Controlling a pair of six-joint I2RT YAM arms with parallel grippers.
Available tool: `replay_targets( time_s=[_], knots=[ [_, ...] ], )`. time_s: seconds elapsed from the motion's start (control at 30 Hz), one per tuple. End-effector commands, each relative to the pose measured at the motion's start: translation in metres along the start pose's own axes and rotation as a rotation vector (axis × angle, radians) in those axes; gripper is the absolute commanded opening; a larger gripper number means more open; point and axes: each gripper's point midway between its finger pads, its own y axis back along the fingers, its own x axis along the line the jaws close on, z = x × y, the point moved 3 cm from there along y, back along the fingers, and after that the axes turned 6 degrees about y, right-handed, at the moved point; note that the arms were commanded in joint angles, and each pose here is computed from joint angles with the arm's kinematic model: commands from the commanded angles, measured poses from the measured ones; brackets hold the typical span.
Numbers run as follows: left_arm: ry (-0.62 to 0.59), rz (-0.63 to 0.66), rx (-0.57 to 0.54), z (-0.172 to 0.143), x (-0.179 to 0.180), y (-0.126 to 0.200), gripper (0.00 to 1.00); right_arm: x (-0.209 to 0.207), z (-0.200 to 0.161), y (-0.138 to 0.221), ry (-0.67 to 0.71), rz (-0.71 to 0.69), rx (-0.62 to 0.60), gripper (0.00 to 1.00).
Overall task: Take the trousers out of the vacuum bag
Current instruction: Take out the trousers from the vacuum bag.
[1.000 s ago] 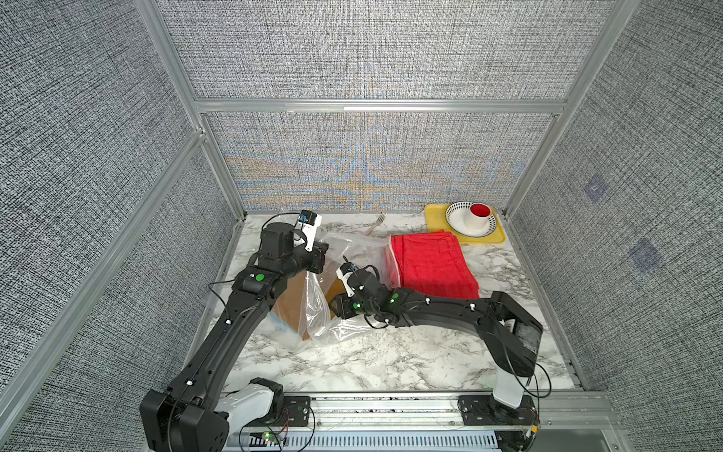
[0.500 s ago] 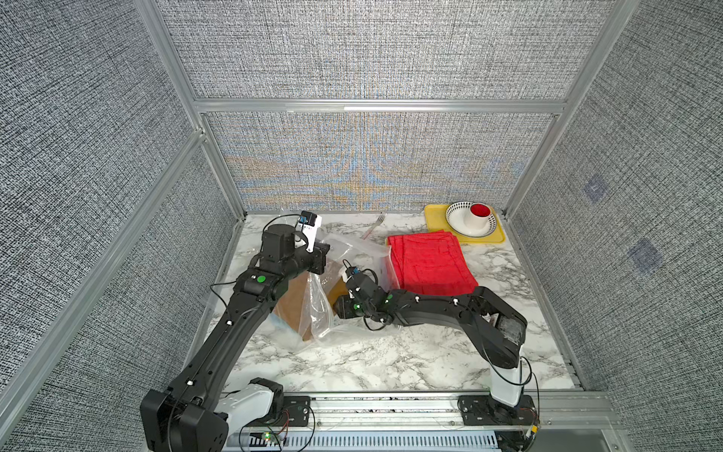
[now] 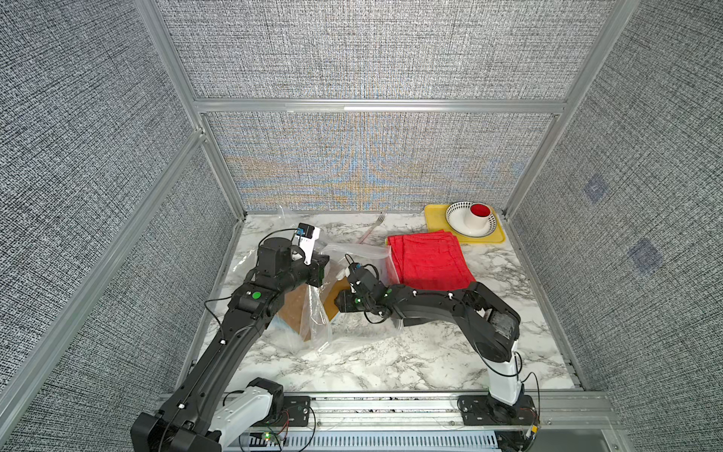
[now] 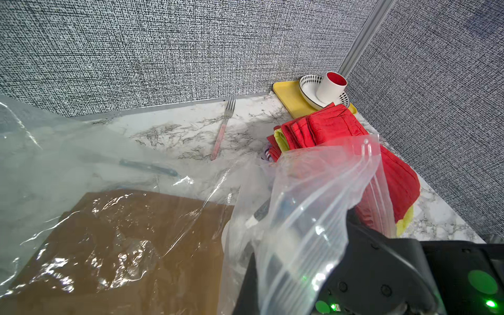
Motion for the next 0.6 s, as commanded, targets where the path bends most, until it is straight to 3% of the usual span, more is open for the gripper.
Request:
replay_targets(
  time_s=[0.0, 0.3, 0.4, 0.57],
  knots=[
    [-0.015, -0.001, -0.003, 0.004, -0.001, 0.000, 0.00, 0.005, -0.001, -0.002, -0.010, 0.030, 0.012, 0.56],
    [-0.016, 0.007, 0.005, 0.003, 0.001, -0.004, 0.00, 0.009, 0.002, -0.010, -0.007, 0.055, 0.013, 0.53],
    [-0.019, 0.010, 0.003, 0.003, 0.001, -0.003, 0.00, 0.011, 0.004, -0.013, -0.010, 0.070, 0.019, 0.44],
    [-0.024, 0.026, 0.000, 0.003, 0.003, -0.001, 0.00, 0.016, 0.009, -0.009, 0.000, 0.086, 0.009, 0.21]
  ],
)
